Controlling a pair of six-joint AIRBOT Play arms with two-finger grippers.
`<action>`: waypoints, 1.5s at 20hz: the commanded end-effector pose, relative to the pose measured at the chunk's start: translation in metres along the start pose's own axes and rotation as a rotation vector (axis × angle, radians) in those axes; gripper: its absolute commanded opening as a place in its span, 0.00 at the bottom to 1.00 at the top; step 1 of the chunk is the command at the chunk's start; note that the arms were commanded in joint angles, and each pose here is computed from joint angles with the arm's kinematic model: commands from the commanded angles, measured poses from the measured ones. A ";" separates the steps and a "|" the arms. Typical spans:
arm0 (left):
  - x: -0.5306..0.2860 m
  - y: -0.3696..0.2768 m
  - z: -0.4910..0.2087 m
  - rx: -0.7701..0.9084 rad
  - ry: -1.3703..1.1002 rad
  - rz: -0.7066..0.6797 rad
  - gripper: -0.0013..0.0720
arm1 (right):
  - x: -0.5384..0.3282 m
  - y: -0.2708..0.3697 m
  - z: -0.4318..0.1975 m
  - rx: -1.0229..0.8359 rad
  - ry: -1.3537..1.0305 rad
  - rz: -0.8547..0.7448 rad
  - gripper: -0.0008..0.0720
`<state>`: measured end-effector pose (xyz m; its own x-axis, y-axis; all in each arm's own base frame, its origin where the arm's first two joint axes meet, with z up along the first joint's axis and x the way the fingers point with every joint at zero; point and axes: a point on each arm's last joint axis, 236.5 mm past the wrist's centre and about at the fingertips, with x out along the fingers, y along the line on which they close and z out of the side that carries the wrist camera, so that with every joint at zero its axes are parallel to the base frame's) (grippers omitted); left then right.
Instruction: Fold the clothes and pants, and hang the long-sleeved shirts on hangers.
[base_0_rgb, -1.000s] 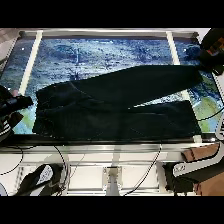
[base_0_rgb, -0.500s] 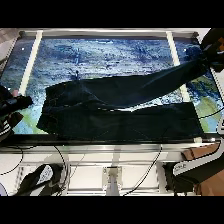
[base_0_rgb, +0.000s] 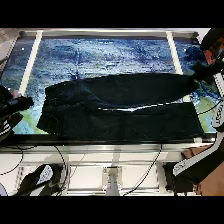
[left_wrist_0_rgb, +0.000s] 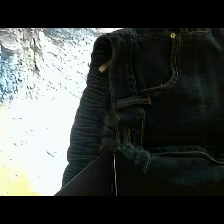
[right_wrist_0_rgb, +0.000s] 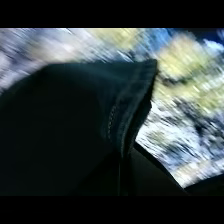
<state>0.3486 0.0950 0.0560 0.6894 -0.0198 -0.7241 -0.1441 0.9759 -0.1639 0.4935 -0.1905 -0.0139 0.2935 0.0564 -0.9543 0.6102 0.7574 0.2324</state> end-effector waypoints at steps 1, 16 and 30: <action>0.000 -0.003 -0.006 -0.001 0.025 -0.013 0.06 | 0.024 -0.071 -0.033 0.080 0.182 -0.205 0.03; 0.005 -0.002 -0.009 -0.008 0.041 -0.016 0.06 | -0.001 -0.031 0.029 0.050 -0.036 0.012 0.56; -0.030 -0.006 -0.089 -0.294 0.227 -0.049 0.04 | -0.048 0.051 -0.059 -0.205 0.033 0.507 0.03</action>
<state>0.3023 0.0751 0.0283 0.5801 -0.1264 -0.8047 -0.2765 0.8987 -0.3404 0.4802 -0.1469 0.0213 0.4309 0.3579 -0.8284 0.3569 0.7755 0.5207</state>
